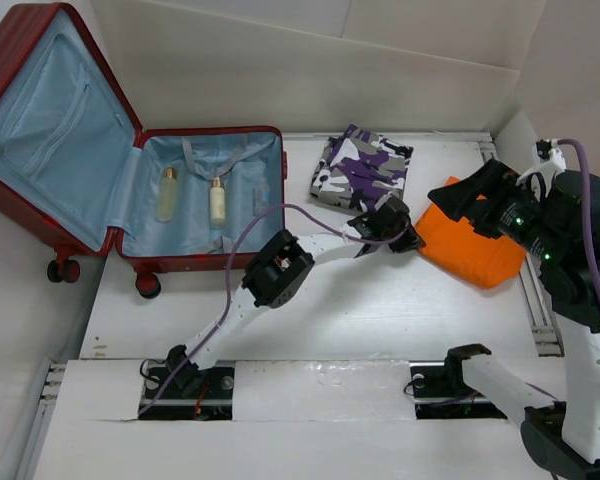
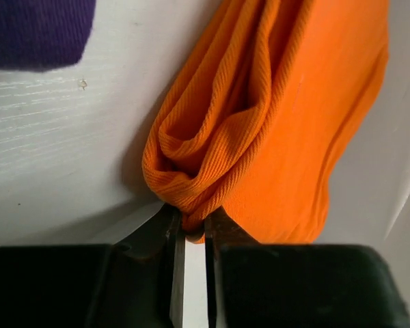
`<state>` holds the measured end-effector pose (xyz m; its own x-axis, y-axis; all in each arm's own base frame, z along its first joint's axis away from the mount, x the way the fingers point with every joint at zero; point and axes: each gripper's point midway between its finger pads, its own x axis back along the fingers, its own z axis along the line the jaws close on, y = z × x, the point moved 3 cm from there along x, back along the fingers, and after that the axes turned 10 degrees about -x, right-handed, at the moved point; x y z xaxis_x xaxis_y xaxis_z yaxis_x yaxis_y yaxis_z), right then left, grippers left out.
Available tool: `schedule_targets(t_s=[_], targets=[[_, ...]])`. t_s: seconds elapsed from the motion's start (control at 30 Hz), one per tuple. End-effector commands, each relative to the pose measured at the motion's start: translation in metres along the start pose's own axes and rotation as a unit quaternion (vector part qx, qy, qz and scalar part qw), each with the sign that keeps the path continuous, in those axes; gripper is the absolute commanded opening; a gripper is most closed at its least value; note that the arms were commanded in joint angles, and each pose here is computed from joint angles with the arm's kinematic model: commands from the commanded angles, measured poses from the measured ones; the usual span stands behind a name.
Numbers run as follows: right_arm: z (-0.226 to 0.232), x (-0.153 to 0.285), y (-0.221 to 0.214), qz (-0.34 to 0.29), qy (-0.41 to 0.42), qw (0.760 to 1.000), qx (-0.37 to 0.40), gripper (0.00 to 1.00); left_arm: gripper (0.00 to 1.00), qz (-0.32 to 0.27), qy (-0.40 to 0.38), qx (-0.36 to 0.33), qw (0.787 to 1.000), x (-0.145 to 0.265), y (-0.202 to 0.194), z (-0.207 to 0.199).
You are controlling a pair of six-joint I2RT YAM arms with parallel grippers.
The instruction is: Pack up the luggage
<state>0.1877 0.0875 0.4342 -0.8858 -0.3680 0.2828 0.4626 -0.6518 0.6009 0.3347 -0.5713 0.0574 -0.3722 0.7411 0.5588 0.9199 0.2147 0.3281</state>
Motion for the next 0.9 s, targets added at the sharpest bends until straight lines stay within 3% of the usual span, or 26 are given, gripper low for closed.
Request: schedule_targets(t_s=[0.0, 0.03, 0.07, 0.1, 0.2, 0.23, 0.33, 0.5, 0.57, 0.73, 0.83, 0.87], targets=[[0.001, 0.0, -0.012, 0.024, 0.015, 0.999, 0.025, 0.9, 0.0, -0.003, 0.032, -0.011, 0.999, 0.022, -0.01, 0.013], [0.001, 0.004, -0.01, 0.016, 0.015, 0.999, 0.026, 0.9, 0.0, -0.016, 0.017, -0.024, 0.999, 0.045, -0.002, -0.004], [0.0, 0.0, -0.014, 0.023, 0.016, 0.999, 0.031, 0.9, 0.0, -0.018, 0.029, -0.032, 0.999, 0.055, -0.004, 0.002], [-0.007, -0.002, -0.017, 0.026, 0.007, 0.999, 0.03, 0.9, 0.0, 0.003, 0.062, -0.053, 0.997, 0.064, -0.021, 0.033], [-0.008, -0.006, -0.022, 0.027, 0.019, 0.999, 0.033, 0.9, 0.0, -0.016, 0.091, -0.091, 0.992, 0.11, -0.016, 0.038], [-0.014, -0.013, -0.026, 0.035, 0.011, 0.999, 0.031, 0.9, 0.0, -0.007, 0.121, -0.108, 0.987, 0.122, -0.021, 0.063], [-0.022, -0.021, -0.036, 0.05, 0.011, 0.998, 0.03, 0.9, 0.0, -0.032, 0.159, -0.125, 0.979, 0.157, 0.007, 0.074], [-0.025, -0.029, -0.042, 0.056, 0.02, 0.998, 0.026, 0.9, 0.0, -0.076, 0.218, -0.185, 0.955, 0.17, 0.053, 0.064], [-0.027, -0.031, -0.046, 0.063, 0.019, 0.997, 0.026, 0.9, 0.0, -0.103, 0.228, -0.179, 0.951, 0.168, 0.079, 0.056], [-0.046, -0.032, -0.054, 0.065, -0.01, 0.997, 0.033, 0.93, 0.02, -0.1, 0.259, -0.116, 0.954, 0.177, 0.098, 0.099], [-0.057, -0.032, -0.06, 0.065, -0.026, 0.997, 0.037, 0.94, 0.42, -0.105, 0.267, -0.129, 0.949, 0.198, 0.09, 0.107], [-0.057, -0.029, -0.059, 0.062, -0.023, 0.997, 0.042, 0.94, 0.54, -0.115, 0.248, -0.135, 0.952, 0.21, 0.088, 0.09]])
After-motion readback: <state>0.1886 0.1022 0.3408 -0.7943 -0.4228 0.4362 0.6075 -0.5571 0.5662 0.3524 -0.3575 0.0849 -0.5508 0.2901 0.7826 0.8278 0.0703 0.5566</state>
